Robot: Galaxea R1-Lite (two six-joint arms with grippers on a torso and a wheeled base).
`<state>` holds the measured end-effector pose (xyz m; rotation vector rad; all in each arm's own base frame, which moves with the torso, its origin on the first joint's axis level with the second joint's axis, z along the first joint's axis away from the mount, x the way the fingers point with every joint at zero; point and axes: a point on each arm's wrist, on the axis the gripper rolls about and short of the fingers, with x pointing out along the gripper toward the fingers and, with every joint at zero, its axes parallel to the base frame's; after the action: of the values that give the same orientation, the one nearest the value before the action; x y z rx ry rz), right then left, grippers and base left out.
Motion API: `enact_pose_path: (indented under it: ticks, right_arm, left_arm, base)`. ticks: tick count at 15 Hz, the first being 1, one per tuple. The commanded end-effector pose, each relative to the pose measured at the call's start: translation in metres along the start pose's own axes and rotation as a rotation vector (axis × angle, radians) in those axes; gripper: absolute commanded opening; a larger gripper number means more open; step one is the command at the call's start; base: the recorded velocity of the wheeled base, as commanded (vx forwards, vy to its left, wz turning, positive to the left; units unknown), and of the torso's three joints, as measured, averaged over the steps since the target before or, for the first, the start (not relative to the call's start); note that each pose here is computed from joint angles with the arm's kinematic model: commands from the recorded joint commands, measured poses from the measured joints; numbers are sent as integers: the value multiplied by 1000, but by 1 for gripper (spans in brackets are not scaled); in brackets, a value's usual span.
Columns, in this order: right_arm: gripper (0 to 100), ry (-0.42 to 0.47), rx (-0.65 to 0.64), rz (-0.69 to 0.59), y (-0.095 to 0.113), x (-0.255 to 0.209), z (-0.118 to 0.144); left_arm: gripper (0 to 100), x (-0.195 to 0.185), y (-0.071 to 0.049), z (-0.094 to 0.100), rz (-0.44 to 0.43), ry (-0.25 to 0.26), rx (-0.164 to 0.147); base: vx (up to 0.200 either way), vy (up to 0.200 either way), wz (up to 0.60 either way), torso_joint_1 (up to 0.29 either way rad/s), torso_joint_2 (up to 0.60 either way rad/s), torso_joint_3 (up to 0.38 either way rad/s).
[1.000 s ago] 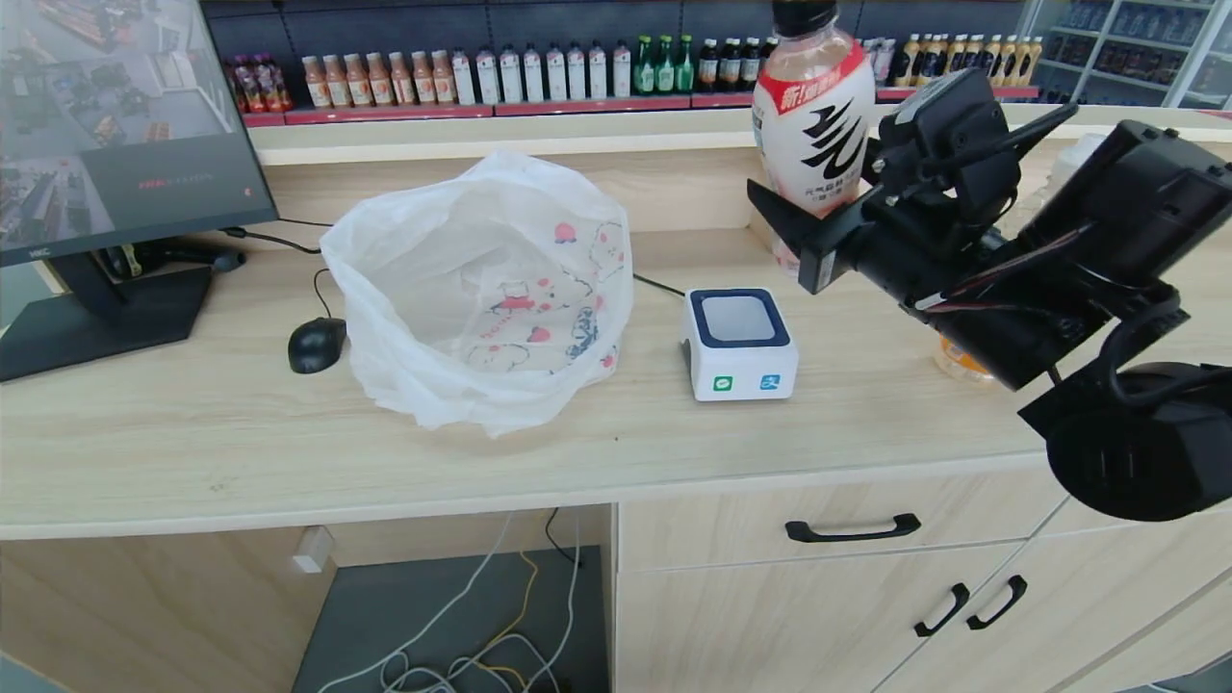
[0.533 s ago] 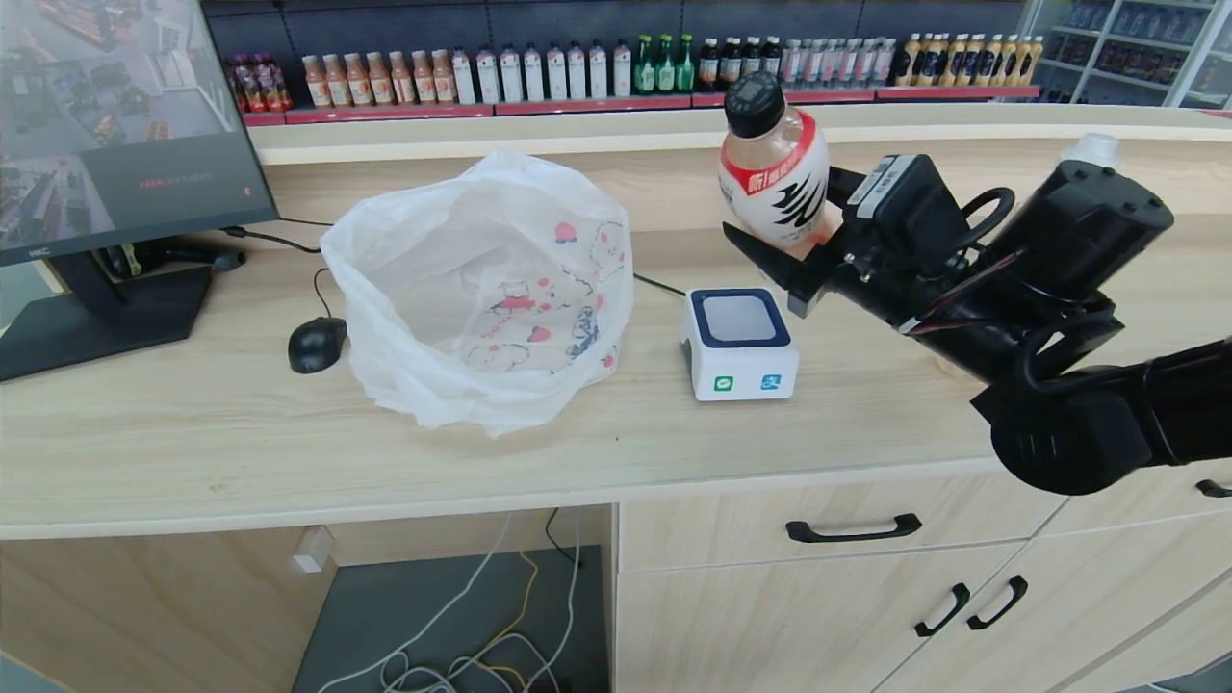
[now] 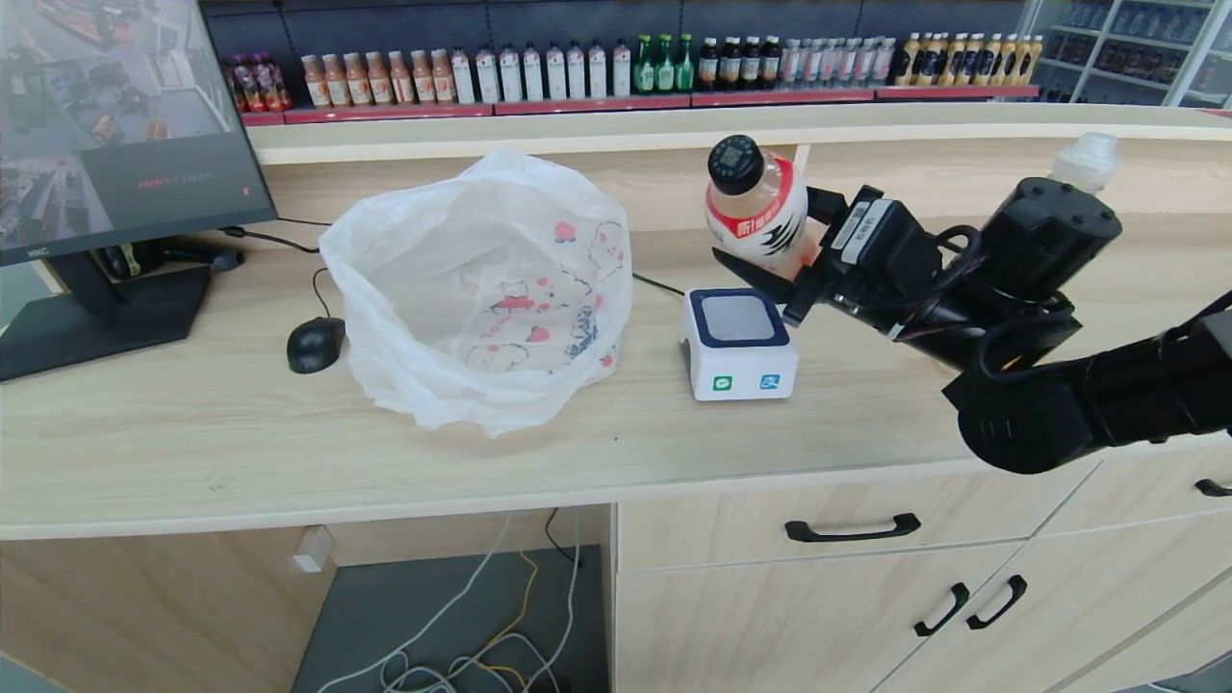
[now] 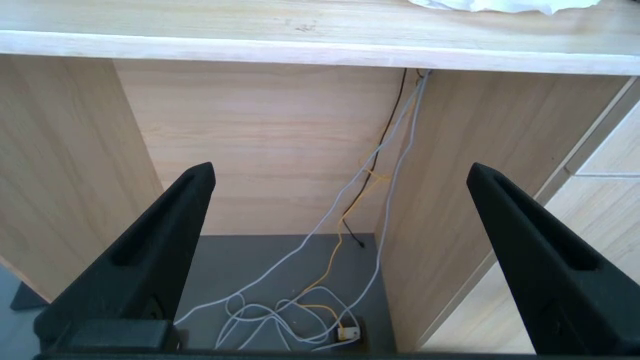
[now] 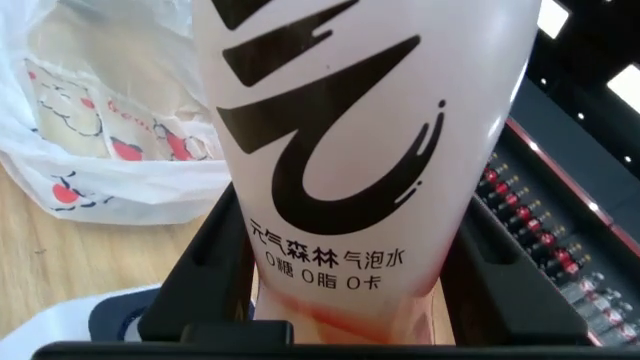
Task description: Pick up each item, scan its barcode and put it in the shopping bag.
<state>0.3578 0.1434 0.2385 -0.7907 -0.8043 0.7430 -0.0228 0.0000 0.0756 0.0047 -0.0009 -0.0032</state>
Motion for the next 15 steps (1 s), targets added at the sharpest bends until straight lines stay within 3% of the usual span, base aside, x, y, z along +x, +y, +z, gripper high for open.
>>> enact_pose_path:
  ticks: [1, 8, 11, 15]
  right_arm:
    - [0, -5, 5, 21, 6, 4, -11]
    - [0, -46, 14, 94, 12, 3, -22]
    - [0, -53, -26, 88, 1, -2, -28]
    - [0, -53, -34, 101, 2, -5, -34]
  left_arm:
    - [100, 0, 0, 0, 0, -1, 0]
    - [100, 0, 0, 0, 0, -1, 0]
    - [100, 0, 0, 0, 0, -1, 0]
    - [100, 0, 0, 0, 0, -1, 0]
  base:
    - [0, 0, 0, 0, 0, 0]
    - [0, 0, 0, 0, 0, 0]
    - [0, 0, 0, 0, 0, 0]
    - [0, 0, 0, 0, 0, 0]
